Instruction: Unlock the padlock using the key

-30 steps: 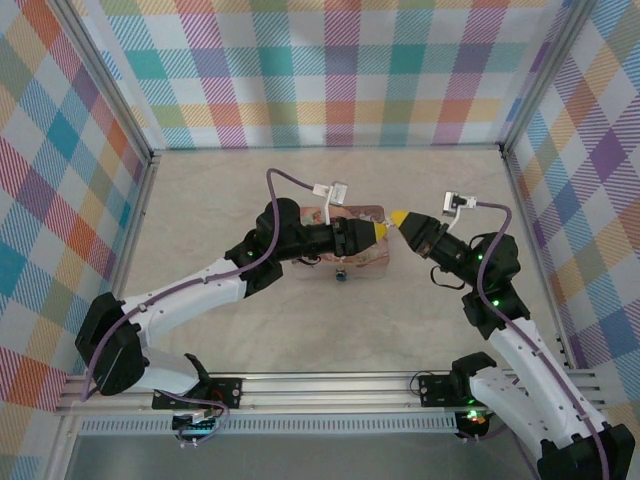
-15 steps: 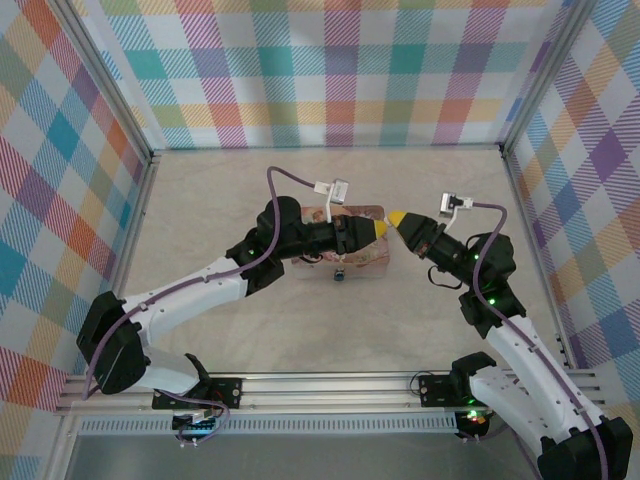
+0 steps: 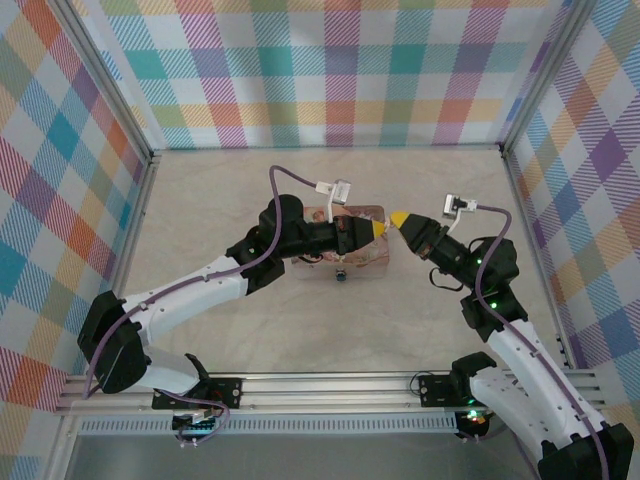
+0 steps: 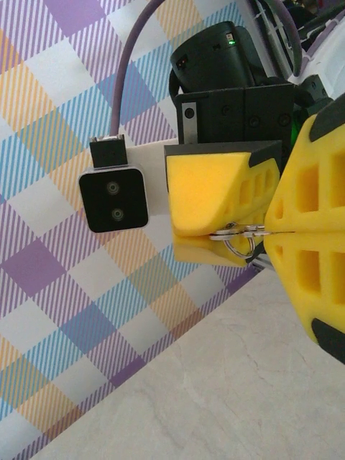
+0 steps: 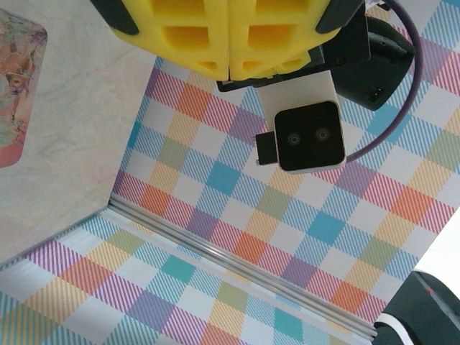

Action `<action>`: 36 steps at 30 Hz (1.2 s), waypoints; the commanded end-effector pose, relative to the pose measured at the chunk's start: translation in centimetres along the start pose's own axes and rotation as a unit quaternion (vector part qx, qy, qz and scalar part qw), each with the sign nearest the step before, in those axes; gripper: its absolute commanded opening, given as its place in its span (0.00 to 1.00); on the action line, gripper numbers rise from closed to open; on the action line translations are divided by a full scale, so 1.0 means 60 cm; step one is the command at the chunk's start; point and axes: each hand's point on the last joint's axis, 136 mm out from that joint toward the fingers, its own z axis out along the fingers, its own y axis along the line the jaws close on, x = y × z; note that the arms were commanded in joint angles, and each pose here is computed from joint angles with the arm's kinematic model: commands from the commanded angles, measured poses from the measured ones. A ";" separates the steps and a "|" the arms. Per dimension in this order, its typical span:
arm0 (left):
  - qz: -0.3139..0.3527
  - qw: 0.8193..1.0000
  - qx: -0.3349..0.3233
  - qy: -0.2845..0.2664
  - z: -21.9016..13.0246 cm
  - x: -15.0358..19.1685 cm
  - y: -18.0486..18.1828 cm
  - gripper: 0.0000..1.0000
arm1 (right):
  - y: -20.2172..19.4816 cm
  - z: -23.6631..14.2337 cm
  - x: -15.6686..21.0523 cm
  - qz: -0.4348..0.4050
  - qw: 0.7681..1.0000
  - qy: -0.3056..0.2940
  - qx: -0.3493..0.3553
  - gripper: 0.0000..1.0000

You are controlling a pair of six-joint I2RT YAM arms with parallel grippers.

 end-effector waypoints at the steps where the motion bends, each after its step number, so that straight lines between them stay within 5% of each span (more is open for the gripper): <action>1: 0.043 0.999 0.030 -0.011 -0.015 -0.022 -0.059 0.00 | -0.008 -0.004 0.014 -0.012 1.000 0.014 0.011 0.00; 4: 0.045 0.999 0.022 -0.004 -0.017 -0.018 -0.057 0.11 | -0.007 -0.005 0.019 -0.015 1.000 0.025 0.011 0.00; 11: 0.046 0.999 0.022 -0.001 -0.016 -0.018 -0.057 0.06 | -0.003 -0.001 0.023 -0.017 0.999 0.035 0.003 0.00; 19: 0.046 0.999 0.019 -0.003 -0.022 -0.019 -0.055 0.17 | -0.001 -0.003 0.022 -0.021 0.999 0.032 0.002 0.00; 26: 0.045 0.999 0.019 -0.003 -0.023 -0.016 -0.053 0.00 | -0.004 -0.004 0.021 -0.016 1.000 0.027 0.000 0.00; 31: 0.049 0.999 0.006 -0.003 -0.028 -0.018 -0.048 0.00 | -0.013 -0.006 0.029 -0.019 0.999 0.038 0.011 0.00; 36: 0.057 0.996 -0.064 0.029 -0.039 -0.010 -0.017 0.00 | -0.044 -0.021 0.040 -0.039 0.994 0.064 0.080 0.53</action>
